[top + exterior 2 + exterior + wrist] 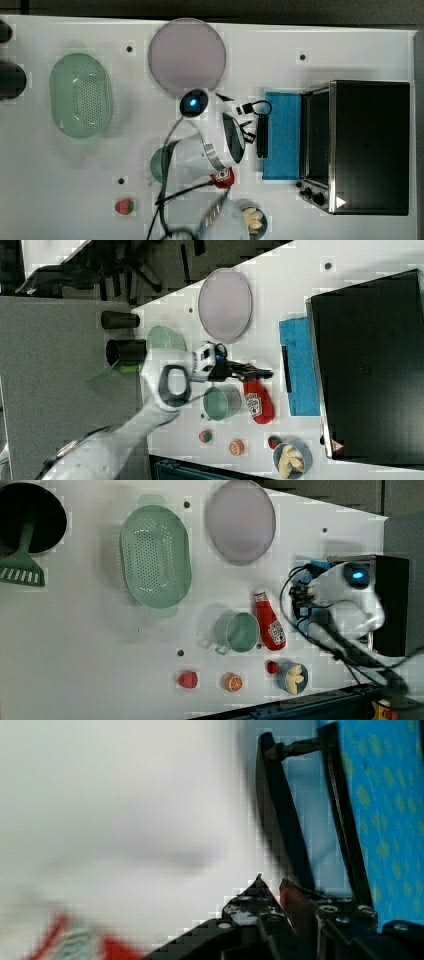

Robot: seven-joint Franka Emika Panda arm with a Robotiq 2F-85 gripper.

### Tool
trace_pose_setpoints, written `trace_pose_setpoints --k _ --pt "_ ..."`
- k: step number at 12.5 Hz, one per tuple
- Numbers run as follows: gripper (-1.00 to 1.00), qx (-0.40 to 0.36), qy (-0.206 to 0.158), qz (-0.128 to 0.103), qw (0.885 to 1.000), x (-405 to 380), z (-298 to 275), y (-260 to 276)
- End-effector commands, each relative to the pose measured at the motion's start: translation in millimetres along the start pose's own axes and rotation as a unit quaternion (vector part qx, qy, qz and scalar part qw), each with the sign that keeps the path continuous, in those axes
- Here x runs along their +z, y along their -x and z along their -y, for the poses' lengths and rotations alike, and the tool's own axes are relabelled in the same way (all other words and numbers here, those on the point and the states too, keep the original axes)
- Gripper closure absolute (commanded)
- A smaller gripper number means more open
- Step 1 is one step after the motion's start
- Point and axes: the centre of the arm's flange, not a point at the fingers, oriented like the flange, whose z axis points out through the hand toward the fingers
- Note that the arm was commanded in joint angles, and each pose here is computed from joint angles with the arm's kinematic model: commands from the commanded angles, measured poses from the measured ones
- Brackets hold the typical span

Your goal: Flap open oven.

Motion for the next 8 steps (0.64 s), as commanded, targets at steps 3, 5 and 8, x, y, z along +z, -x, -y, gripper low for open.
trace_pose_setpoints --k 3,5,8 --pt "0.65 0.165 -0.159 0.027 0.973 -199.8 -74.0 -9.6" --pt "0.65 0.179 -0.183 0.017 0.966 -262.3 -114.0 -5.7" --pt "0.65 0.2 -0.197 0.016 0.96 -318.4 -165.8 3.2"
